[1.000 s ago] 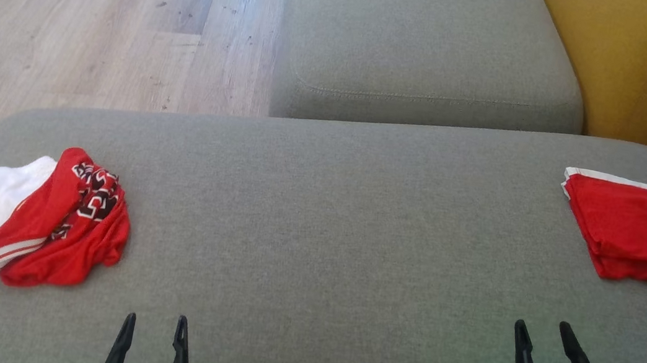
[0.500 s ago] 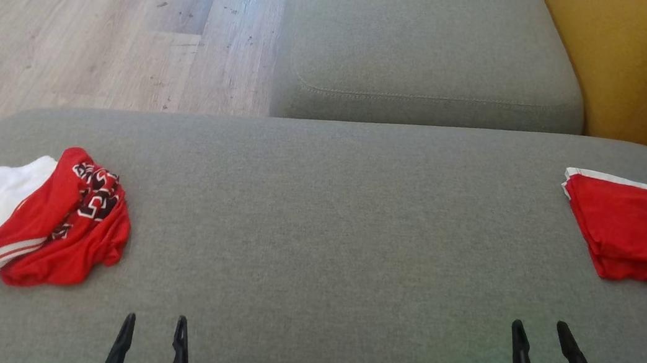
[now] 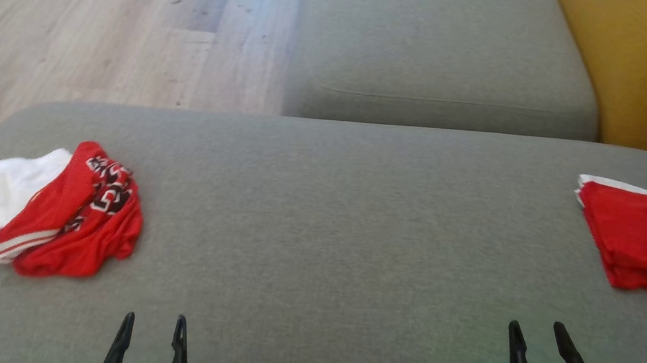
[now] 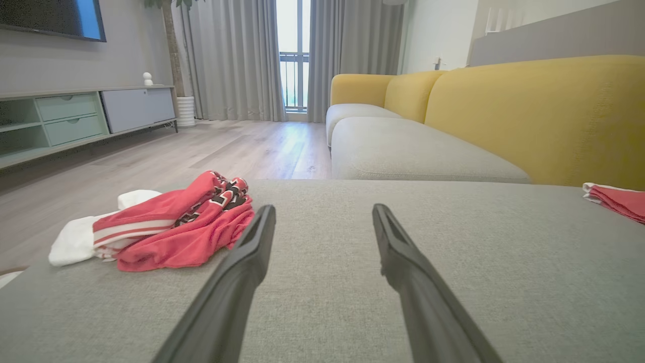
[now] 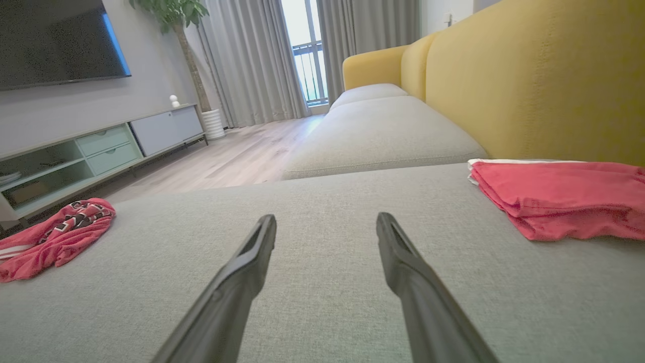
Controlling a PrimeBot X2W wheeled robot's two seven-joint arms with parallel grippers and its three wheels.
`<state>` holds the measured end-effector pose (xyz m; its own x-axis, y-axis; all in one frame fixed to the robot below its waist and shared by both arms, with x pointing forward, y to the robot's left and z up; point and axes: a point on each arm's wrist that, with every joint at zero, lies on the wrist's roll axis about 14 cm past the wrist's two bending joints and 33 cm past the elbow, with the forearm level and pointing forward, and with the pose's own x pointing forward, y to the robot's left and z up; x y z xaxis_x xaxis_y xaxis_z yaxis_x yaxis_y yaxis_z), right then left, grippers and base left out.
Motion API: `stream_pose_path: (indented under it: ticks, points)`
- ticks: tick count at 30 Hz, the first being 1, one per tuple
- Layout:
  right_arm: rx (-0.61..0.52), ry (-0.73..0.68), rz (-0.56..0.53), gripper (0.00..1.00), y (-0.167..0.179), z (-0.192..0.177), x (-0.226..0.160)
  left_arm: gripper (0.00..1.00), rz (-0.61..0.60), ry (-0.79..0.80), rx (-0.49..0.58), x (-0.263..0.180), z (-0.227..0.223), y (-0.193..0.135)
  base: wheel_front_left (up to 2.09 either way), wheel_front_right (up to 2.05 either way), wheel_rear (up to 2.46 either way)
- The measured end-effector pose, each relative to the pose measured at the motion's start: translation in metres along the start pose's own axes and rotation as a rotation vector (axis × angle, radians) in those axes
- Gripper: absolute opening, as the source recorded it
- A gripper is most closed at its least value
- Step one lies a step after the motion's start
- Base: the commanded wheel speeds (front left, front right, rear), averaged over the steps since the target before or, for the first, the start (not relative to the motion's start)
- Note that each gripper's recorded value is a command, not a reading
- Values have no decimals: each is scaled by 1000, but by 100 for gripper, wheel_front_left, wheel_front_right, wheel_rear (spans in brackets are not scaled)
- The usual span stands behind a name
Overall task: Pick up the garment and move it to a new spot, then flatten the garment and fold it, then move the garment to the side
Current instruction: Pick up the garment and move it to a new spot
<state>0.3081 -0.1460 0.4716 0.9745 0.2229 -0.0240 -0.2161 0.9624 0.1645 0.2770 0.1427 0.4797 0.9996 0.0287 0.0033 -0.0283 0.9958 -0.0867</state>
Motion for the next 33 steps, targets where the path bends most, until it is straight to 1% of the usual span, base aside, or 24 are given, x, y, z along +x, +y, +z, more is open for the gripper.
stream_pose_path:
  ticks: [7, 12, 20, 25, 29, 33]
  points:
    - [-3, 25, 78, 100, 22, -5, 15, 100, 85, -4, 11, -9, 0, 25, 0, 0, 0]
    - [6, 42, 158, 100, 49, -9, 28, 100, 170, -8, 9, -23, -1, 48, 0, 0, 0]
    - [-8, 78, 288, 100, 86, -16, 45, 100, 333, -19, 15, -51, 0, 91, 0, 0, 0]
    - [-14, 101, 353, 100, 106, -22, 51, 100, 410, -21, 11, -66, 0, 108, 0, 0, 0]
    - [-13, 119, 382, 100, 115, -27, 54, 100, 458, -24, 18, -74, 2, 120, 0, 0, 0]
    - [-6, 135, 386, 100, 115, -32, 57, 100, 473, -19, 32, -73, 3, 124, 0, 0, 0]
